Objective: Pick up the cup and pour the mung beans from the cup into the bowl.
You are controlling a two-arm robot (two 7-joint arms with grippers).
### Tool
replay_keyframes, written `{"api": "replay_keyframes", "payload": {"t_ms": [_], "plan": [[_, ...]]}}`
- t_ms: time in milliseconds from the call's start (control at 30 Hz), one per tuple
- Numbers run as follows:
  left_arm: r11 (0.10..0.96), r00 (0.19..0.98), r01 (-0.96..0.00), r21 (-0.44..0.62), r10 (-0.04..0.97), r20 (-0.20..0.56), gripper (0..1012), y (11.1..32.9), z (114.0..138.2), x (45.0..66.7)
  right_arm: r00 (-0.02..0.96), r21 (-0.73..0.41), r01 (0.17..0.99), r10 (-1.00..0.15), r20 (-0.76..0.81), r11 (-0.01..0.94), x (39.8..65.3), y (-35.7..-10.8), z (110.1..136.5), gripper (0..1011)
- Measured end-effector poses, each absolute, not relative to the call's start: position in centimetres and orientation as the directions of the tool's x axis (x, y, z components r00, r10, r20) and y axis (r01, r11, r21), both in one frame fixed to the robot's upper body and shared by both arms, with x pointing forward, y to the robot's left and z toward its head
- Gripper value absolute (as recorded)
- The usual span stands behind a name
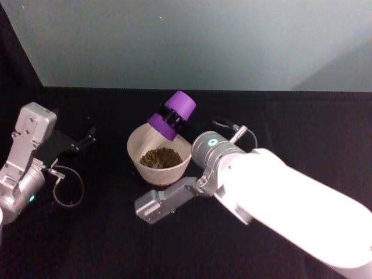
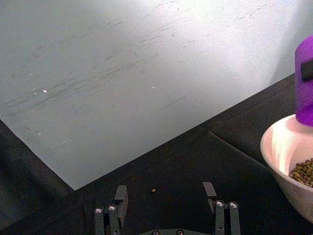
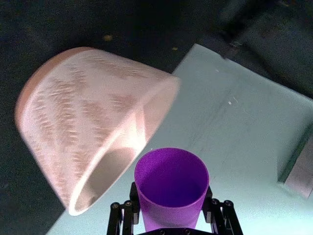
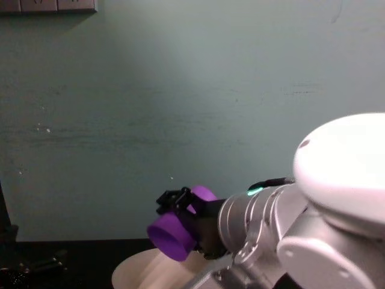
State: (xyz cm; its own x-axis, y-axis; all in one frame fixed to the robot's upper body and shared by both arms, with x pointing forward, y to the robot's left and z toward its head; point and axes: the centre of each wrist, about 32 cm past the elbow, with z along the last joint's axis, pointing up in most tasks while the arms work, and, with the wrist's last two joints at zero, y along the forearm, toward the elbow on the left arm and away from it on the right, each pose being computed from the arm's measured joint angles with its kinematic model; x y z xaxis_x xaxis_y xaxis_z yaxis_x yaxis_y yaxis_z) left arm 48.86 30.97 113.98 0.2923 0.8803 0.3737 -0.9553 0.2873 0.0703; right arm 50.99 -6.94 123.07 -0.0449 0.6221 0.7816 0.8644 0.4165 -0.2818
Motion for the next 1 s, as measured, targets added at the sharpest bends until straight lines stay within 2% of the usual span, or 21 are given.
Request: {"api": "replay_keyframes", "payload": {"t_ms": [67,100,167,200,267,333,367,400,500,600,800,1000], "plan": [[0.287,0.292,-0.955,0.07,0.88,0.374,1000,31.0,114.0,48.9,-0.018,-0.264,0.861,0.545,0.838,0.434,51.0,-7.6,123.4,724],[0.287,0.292,-0.955,0.07,0.88,0.374,1000,31.0,114.0,48.9,-0.018,-0.264,0.861,0.545,0.838,0.434,51.0,-7.6,123.4,724],[0.287,0.292,-0.955,0.07,0.88,0.374,1000,31.0,114.0,48.9,0.038,-0.225,0.86,0.383,0.923,0.458,50.9,-9.1,124.0,724],[0.287,0.292,-0.955,0.07,0.88,0.374,1000,31.0,114.0,48.9,0.038,-0.225,0.86,0.383,0.923,0.458,50.9,-9.1,124.0,724],[0.287,0.292,-0.955,0.07,0.88,0.374,1000,31.0,114.0,48.9,0.098,-0.185,0.861,0.202,0.974,0.474,50.8,-10.7,124.1,723],[0.287,0.292,-0.955,0.07,0.88,0.374,1000,31.0,114.0,48.9,0.131,-0.159,0.859,0.092,0.987,0.487,50.7,-11.7,124.2,724],[0.287,0.292,-0.955,0.07,0.88,0.374,1000,31.0,114.0,48.9,0.16,-0.136,0.855,-0.004,0.987,0.5,50.8,-12.7,124.1,723],[0.287,0.292,-0.955,0.07,0.88,0.374,1000,31.0,114.0,48.9,0.16,-0.136,0.855,-0.004,0.987,0.5,50.8,-12.7,124.1,724],[0.287,0.292,-0.955,0.07,0.88,0.374,1000,31.0,114.0,48.9,0.245,-0.076,0.841,-0.25,0.937,0.536,50.9,-15.3,123.7,723],[0.287,0.292,-0.955,0.07,0.88,0.374,1000,31.0,114.0,48.9,0.307,-0.036,0.83,-0.401,0.863,0.557,51.0,-17.1,123.3,724],[0.287,0.292,-0.955,0.07,0.88,0.374,1000,31.0,114.0,48.9,0.416,0.032,0.816,-0.626,0.66,0.577,51.3,-19.6,122.0,723],[0.287,0.292,-0.955,0.07,0.88,0.374,1000,31.0,114.0,48.9,0.464,0.067,0.814,-0.716,0.521,0.577,51.5,-20.8,121.1,723]]}}
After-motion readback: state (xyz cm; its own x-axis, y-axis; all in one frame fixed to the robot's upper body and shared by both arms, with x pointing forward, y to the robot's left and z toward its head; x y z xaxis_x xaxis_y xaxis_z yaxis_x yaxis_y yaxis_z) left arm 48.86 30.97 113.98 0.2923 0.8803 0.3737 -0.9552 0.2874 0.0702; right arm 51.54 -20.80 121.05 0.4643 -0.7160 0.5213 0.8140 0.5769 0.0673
